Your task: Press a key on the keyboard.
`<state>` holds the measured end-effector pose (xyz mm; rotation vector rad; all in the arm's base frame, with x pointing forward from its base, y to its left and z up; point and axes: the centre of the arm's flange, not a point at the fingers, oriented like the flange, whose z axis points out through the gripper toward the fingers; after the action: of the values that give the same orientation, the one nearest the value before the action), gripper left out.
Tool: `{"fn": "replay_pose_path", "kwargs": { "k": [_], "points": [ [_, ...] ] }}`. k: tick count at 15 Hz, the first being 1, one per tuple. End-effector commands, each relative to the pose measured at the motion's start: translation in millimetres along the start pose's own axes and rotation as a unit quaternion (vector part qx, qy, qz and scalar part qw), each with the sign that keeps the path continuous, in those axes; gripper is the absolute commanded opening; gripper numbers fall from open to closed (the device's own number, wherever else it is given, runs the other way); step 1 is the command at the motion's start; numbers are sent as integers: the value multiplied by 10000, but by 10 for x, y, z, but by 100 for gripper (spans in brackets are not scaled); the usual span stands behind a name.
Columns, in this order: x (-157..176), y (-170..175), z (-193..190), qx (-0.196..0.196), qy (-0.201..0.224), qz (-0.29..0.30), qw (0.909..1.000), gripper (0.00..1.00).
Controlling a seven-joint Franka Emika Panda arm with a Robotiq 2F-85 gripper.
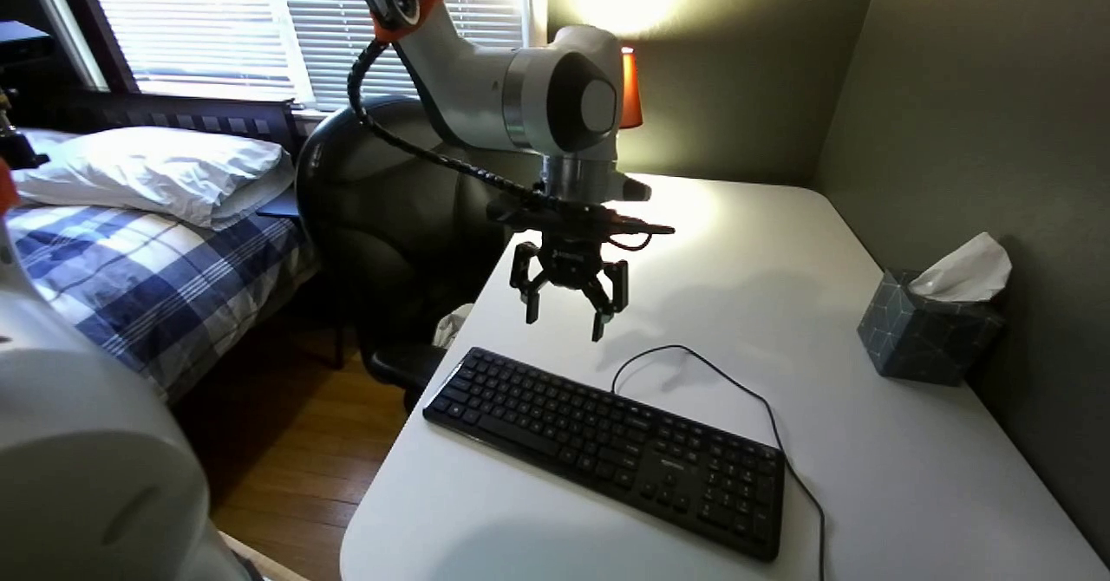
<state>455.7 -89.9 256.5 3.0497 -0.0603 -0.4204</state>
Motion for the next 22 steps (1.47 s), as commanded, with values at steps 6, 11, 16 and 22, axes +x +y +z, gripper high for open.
{"fn": "replay_pose_path", "kwargs": {
  "k": [6, 11, 16, 22],
  "points": [
    [106, 52, 414, 99, -357, 106, 9993, 75],
    [246, 61, 523, 218, -414, 77, 9989, 35],
    [393, 88, 616, 180, -462, 52, 9988, 1],
    [464, 166, 713, 55, -509, 11, 9987, 0]
  ]
}}
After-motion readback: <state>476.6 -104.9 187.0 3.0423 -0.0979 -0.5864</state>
